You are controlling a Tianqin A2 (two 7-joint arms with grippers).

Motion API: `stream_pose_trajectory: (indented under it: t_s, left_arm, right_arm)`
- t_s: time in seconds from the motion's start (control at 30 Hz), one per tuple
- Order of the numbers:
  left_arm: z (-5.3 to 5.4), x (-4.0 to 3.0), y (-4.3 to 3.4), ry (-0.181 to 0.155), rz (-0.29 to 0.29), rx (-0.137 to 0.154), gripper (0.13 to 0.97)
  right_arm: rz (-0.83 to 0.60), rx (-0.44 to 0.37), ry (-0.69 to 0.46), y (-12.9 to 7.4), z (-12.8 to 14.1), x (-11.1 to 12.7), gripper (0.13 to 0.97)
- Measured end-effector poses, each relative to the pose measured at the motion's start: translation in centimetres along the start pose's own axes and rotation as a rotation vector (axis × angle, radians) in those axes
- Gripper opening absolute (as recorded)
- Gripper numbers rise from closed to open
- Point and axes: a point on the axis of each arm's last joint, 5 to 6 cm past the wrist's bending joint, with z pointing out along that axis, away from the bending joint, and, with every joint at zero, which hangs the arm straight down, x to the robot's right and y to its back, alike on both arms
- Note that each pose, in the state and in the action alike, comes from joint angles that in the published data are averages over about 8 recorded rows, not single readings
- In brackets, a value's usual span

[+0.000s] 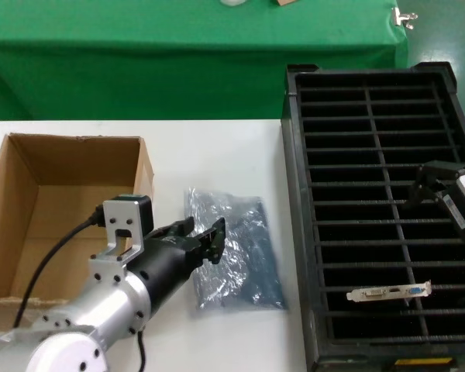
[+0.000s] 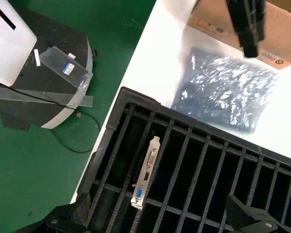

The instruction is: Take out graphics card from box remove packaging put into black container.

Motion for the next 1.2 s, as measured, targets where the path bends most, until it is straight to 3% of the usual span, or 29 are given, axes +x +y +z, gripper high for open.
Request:
stream_pose_trajectory:
  t_s: [0.1,0.23,0.37,0.5,0.77,1.2]
  left_arm:
    - [-1.3,0.19,-0.54,-0.006,0.075,0.044,0.312]
    - [-3.0,0.29,-1.37,-0.038,0.202,0.14,0.404]
    - [-3.8,0.25,-1.75,-0.063,0.292,0.213,0.496]
    - [-3.7,0.14,-1.51,-0.051,0.311,0.231,0.496]
    - [-3.1,-0.31,-0.47,0.002,0.325,0.265,0.71]
    - [-2.5,-1.45,1.51,0.051,0.334,0.339,0.892]
  right_arm:
    - [0.0,0.0,0.0,0.0,0.0,0.0,0.966]
    - [0.0,0.0,0.0,0.0,0.0,0.0,0.966]
    - [-0.004,0.017,0.009,-0.2,0.3,0.1,0.966]
    - [-0.013,0.068,0.036,-0.6,1.2,0.2,0.966]
    - [-0.022,0.246,0.134,-2.2,4.3,0.6,0.966]
    - [0.066,0.562,0.333,-4.6,9.3,0.3,0.966]
